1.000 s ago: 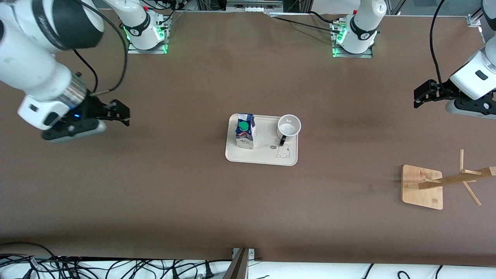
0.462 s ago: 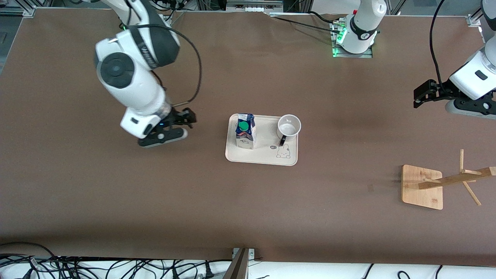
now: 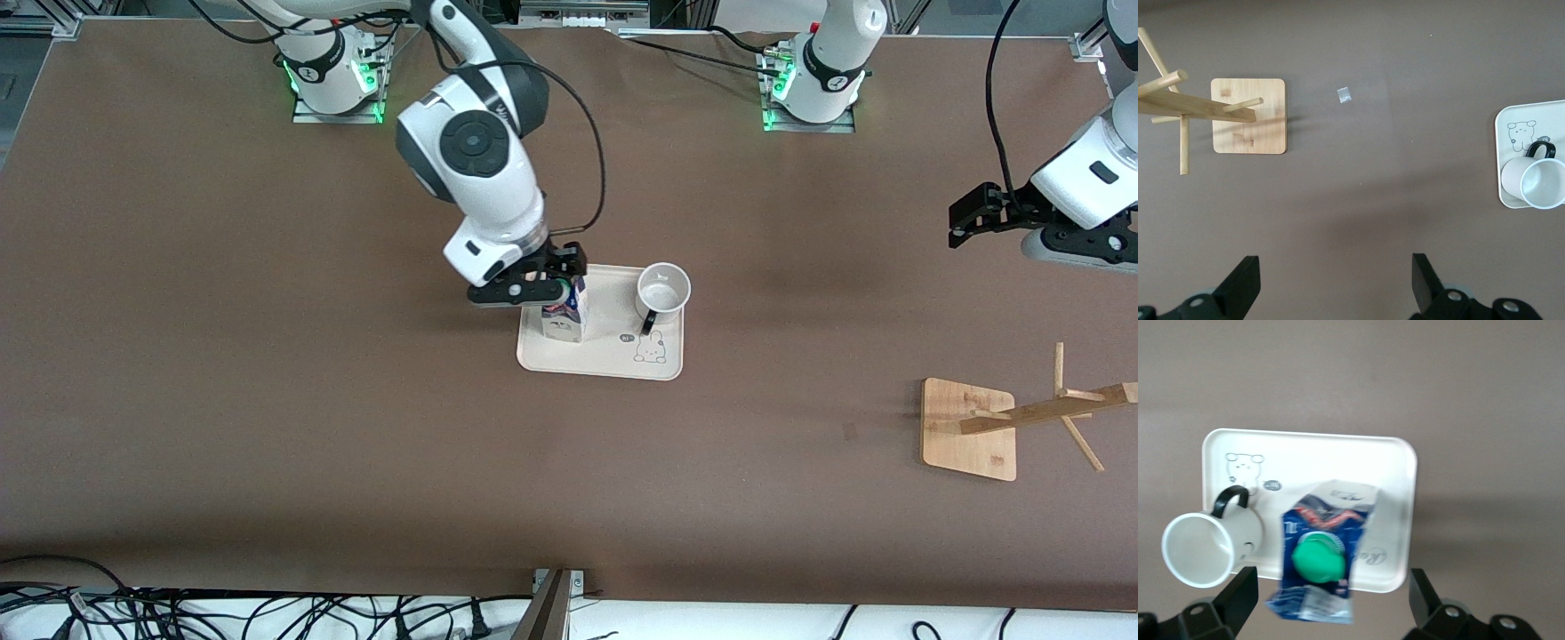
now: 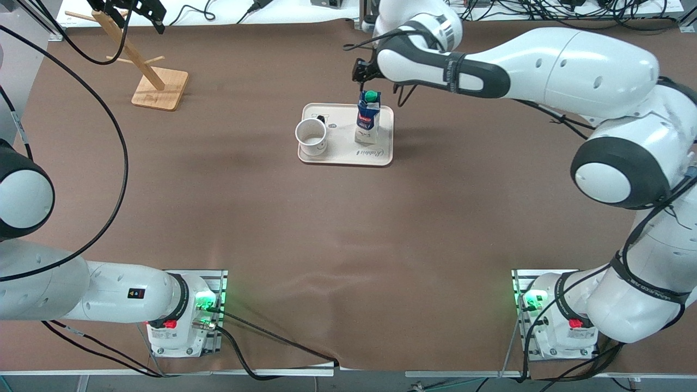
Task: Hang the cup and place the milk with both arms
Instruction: 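Lower the right gripper and grasp the milk carton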
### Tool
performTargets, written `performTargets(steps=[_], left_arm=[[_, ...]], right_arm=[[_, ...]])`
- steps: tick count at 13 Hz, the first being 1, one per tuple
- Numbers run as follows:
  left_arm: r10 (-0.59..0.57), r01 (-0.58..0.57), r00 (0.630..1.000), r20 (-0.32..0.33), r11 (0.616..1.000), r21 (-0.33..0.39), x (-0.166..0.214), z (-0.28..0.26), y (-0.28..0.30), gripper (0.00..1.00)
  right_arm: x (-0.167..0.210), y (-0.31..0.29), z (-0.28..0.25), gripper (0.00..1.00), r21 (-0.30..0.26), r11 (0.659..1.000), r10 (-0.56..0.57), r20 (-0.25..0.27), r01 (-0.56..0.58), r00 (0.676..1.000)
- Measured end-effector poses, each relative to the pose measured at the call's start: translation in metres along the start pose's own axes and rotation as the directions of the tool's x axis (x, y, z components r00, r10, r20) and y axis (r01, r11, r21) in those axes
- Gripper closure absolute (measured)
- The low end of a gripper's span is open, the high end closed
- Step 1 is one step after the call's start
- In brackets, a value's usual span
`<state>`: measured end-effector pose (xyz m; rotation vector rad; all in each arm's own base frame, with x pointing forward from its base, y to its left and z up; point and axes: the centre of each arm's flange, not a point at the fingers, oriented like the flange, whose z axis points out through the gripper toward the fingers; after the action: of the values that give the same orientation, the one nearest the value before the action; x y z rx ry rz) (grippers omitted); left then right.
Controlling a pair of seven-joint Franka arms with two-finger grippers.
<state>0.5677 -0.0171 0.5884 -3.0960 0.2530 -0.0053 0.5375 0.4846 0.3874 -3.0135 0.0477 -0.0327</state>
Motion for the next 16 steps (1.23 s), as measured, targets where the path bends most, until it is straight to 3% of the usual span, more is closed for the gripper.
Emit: performTargets(steps=[7, 11, 13, 16], left_arm=[[0.000, 0.000, 1.000, 0.000, 1.000, 0.000, 0.000, 0.000, 0.000, 0.00], [0.000, 0.000, 1.000, 0.000, 1.000, 0.000, 0.000, 0.000, 0.000, 0.00], [0.000, 0.000, 1.000, 0.000, 1.000, 0.000, 0.000, 0.000, 0.000, 0.00], [0.000, 0.000, 1.000, 0.000, 1.000, 0.000, 0.000, 0.000, 0.000, 0.00]], right_arm=[[-0.002, -0.009, 0.016, 0.00, -0.008, 0.998, 0.059, 0.015, -0.059, 0.998], [-0.021, -0.016, 0.051, 0.00, -0.054, 0.995, 0.084, 0.056, -0.081, 0.995], [-0.021, -0.013, 0.065, 0.06, -0.070, 0.994, 0.089, 0.067, -0.084, 0.994], [-0.006, 0.000, 0.058, 0.42, -0.067, 0.992, 0.111, 0.051, -0.107, 0.993]])
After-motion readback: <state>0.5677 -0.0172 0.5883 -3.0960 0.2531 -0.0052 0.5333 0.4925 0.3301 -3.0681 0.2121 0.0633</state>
